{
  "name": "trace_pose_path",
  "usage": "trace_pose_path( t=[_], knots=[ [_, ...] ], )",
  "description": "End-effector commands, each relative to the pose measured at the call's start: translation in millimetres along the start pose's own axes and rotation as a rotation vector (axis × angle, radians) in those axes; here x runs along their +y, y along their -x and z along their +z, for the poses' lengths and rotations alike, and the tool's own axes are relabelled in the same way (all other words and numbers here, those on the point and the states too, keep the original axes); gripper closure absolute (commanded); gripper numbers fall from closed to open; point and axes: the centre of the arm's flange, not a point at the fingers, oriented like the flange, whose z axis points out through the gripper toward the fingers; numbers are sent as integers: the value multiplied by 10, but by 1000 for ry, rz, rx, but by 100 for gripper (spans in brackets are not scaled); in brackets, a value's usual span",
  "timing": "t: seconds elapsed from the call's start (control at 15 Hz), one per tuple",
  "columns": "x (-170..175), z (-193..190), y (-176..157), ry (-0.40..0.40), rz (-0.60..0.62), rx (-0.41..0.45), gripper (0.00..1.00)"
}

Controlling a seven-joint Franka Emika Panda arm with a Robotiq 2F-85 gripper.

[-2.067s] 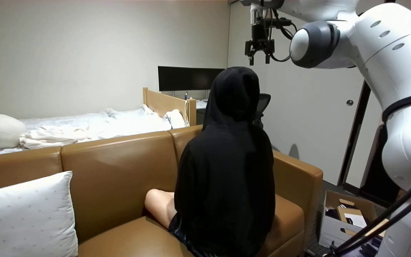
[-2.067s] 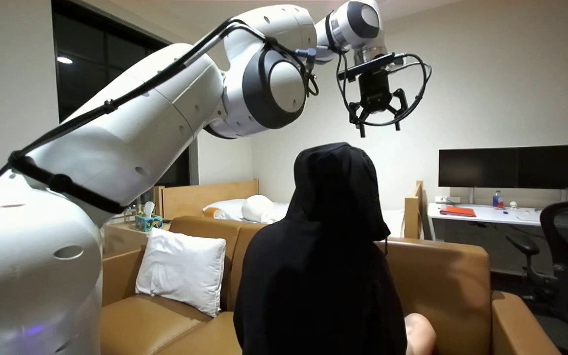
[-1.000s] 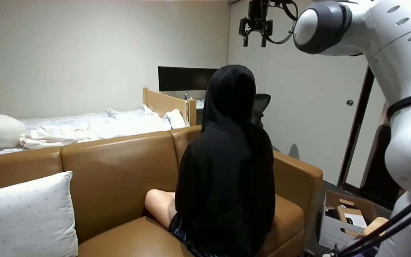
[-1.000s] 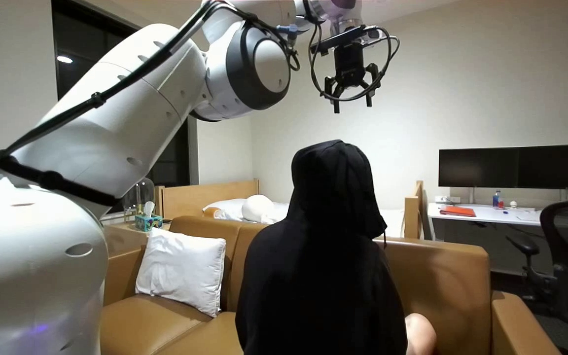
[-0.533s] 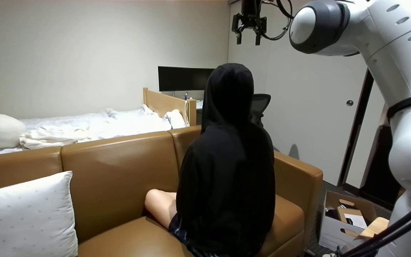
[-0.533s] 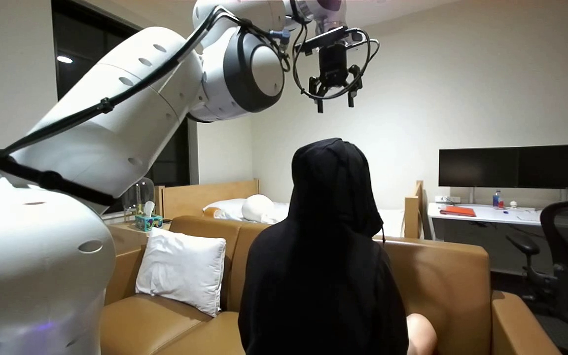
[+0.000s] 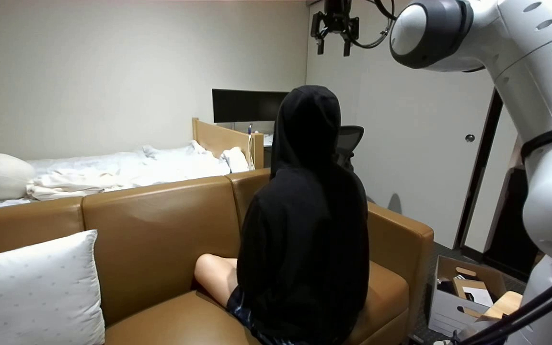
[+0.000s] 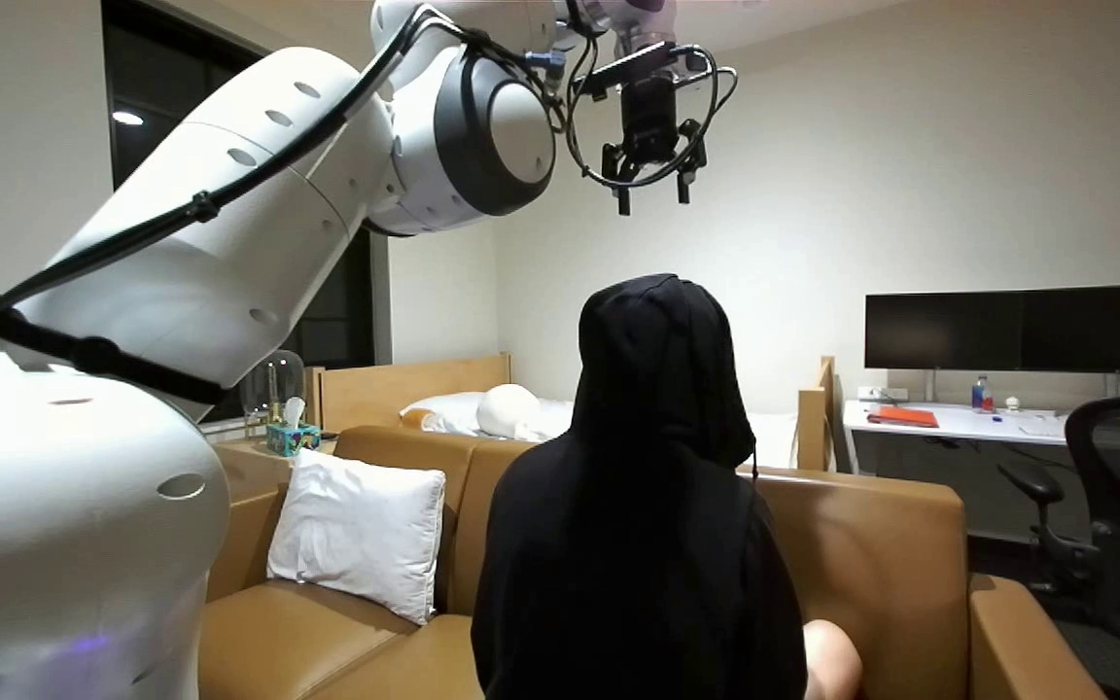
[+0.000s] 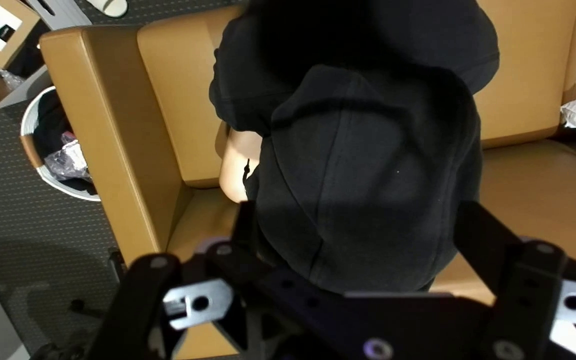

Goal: Put the hood of the hoodie on the head of the person.

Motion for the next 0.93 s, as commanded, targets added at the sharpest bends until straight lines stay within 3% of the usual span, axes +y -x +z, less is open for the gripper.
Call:
trace_pose_path(
  t=[0.0, 0.2, 0.27, 0.87],
  knots=[
    [3, 193, 230, -41, 36, -38, 0],
    [33, 253, 182, -51, 23, -52, 0],
    [-5, 53, -9, -17, -3, -22, 0],
    [-8, 108, 0, -19, 3, -24, 0]
  ],
)
